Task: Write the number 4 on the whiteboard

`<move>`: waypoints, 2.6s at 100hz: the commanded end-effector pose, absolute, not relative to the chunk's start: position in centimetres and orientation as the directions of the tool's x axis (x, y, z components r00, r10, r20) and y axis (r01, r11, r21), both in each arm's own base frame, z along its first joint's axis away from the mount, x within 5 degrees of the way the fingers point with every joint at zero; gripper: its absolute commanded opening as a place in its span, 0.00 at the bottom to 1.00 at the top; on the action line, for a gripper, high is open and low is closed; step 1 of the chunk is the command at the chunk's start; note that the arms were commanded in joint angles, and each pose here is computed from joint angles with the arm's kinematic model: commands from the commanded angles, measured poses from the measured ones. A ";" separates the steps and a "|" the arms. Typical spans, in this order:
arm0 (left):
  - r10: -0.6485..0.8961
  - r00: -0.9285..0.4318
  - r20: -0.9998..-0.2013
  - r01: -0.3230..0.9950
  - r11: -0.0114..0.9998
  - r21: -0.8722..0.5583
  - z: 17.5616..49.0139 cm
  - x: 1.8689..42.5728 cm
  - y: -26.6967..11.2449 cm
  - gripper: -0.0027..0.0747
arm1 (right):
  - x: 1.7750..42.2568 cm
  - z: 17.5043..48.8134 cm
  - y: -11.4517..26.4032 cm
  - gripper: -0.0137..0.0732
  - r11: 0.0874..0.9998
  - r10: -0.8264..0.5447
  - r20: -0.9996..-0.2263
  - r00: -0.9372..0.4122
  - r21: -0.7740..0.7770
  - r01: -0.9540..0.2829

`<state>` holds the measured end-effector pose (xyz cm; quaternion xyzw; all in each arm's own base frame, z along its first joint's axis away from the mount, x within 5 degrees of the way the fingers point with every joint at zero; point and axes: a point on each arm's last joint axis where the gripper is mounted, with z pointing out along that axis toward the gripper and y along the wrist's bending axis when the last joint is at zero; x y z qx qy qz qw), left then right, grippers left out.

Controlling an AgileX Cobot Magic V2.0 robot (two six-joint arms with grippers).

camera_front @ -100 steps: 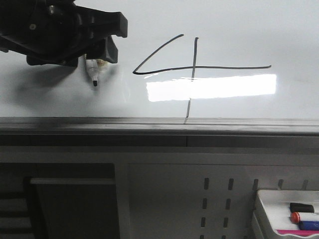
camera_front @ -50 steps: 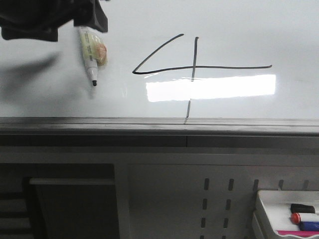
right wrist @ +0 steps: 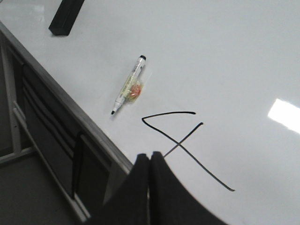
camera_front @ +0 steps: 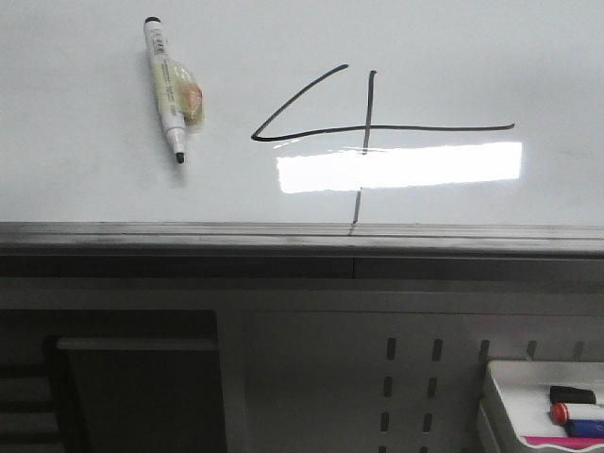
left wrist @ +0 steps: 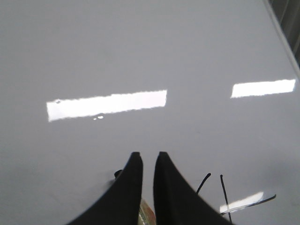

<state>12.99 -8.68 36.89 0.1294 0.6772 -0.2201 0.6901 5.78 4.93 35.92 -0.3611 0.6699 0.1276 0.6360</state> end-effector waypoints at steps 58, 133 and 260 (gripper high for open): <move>-0.227 0.169 -0.959 0.597 0.798 -0.084 30.2 4.1 -2.5 0.01 | 1.0 30.7 1.1 0.08 0.766 -0.235 -0.926 0.296 -0.364 -0.530; 0.077 0.211 -0.974 0.397 0.904 0.158 25.3 4.2 -2.1 0.01 | 1.0 30.7 1.1 0.08 0.766 -0.235 -0.926 0.296 -0.364 -0.530; 0.085 -0.172 -0.981 0.225 0.973 0.045 17.8 5.3 -1.3 0.01 | 1.7 29.2 1.2 0.08 0.776 -0.315 -0.917 0.246 -0.398 -0.490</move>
